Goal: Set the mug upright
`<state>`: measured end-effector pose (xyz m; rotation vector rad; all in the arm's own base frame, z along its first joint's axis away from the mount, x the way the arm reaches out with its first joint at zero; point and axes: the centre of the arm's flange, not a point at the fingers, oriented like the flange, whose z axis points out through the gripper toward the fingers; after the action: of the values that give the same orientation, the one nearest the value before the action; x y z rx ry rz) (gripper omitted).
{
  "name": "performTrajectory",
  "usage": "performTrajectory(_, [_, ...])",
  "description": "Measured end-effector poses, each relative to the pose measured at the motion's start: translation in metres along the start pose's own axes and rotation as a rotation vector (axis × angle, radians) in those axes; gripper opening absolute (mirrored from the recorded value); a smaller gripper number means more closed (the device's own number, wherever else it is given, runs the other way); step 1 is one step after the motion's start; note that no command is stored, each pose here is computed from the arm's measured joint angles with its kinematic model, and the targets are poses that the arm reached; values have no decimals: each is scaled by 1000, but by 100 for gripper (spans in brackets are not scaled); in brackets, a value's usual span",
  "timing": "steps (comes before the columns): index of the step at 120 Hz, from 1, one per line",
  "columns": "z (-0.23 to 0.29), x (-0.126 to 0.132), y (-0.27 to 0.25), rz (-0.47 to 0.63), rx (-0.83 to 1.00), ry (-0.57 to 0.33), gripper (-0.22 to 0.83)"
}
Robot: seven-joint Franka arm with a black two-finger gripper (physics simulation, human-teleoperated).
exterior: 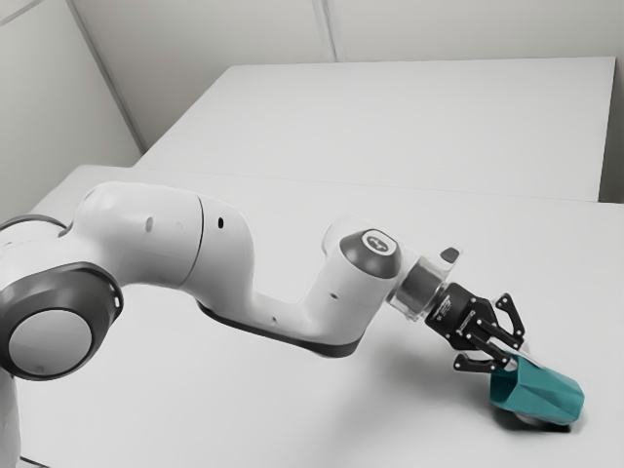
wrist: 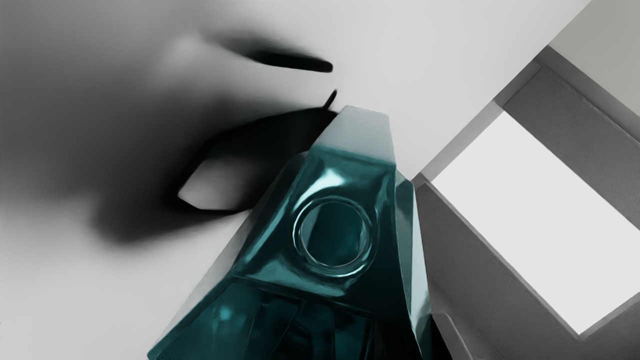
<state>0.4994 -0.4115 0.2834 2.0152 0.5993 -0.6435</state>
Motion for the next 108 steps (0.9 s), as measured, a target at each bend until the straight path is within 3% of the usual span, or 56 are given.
performTrajectory(14, [-2,0,4,20,15,7,-14])
performTrajectory(47, [-49,-23,50,299,189,156,-17])
performTrajectory(68, [-116,-39,63,484,393,335,-17])
performTrajectory(87, [-194,-36,60,547,588,490,-17])
performTrajectory(108, [-254,-49,56,567,767,584,-17])
